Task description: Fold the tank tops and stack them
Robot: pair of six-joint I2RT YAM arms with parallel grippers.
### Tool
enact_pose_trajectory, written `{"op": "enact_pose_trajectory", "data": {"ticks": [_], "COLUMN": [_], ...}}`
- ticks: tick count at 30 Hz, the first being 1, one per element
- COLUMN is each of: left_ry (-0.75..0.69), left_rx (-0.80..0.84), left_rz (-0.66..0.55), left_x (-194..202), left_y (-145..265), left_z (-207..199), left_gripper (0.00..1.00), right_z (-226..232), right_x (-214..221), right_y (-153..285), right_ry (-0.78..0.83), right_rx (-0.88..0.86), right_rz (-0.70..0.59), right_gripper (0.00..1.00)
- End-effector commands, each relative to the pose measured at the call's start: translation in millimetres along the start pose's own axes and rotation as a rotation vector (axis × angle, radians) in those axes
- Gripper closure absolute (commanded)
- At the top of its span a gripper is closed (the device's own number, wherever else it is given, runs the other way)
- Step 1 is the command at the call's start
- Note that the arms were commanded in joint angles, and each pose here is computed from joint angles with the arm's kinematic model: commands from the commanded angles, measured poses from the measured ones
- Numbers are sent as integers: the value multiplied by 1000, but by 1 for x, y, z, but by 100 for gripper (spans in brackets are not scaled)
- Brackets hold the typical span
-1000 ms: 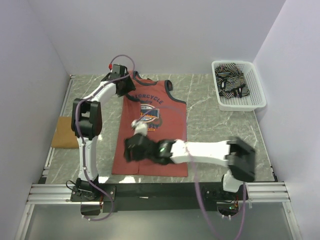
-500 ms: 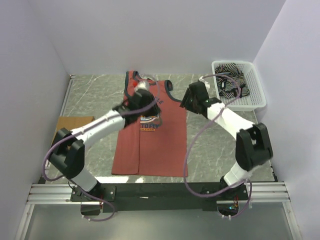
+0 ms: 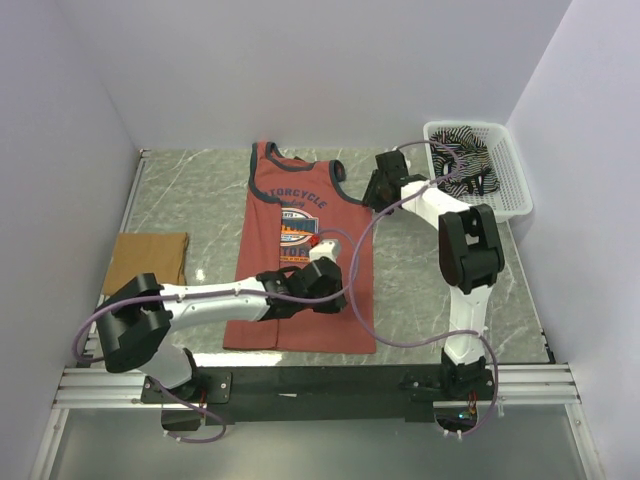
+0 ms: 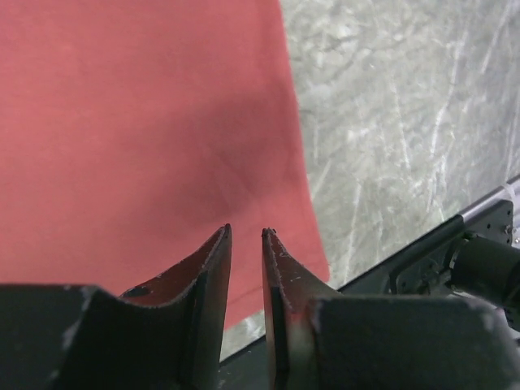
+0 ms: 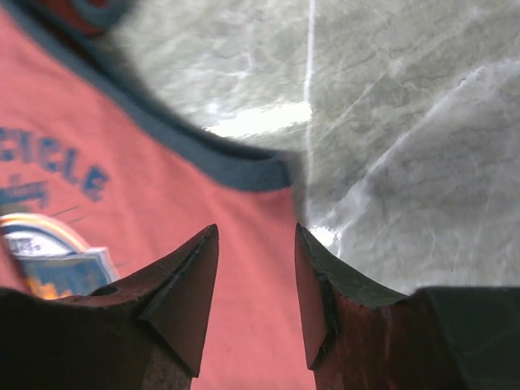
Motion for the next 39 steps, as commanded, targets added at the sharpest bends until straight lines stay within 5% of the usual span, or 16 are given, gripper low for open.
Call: {"op": "enact_pose_trajectory", "data": {"ticks": [1, 7, 17, 39], "left_ry": [9, -92, -151, -382], "left_rx": [46, 70, 113, -248], "left_rz": [-67, -2, 43, 106], "left_x": [-6, 25, 61, 137], "left_y": [4, -9, -19, -24], "left_z": [-23, -49, -73, -44], "left_gripper": [73, 68, 61, 69], "right_z": [-5, -19, -36, -46], "right_x": [-6, 2, 14, 23], "right_y": [-10, -33, -27, 14], "right_ry": [20, 24, -40, -99], "right_rx": [16, 78, 65, 24], "right_rz": [12, 46, 57, 14], "right_gripper": [51, 58, 100, 100]}}
Point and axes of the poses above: each gripper's point midway between its finger pads, its own y axis back along the fingers, its own z axis along the line the jaws close on, x = y × z, the point moved 1 cm from there along y, back along the fingers, and after that the axes turned 1 degree about y, right-handed, at the moved point
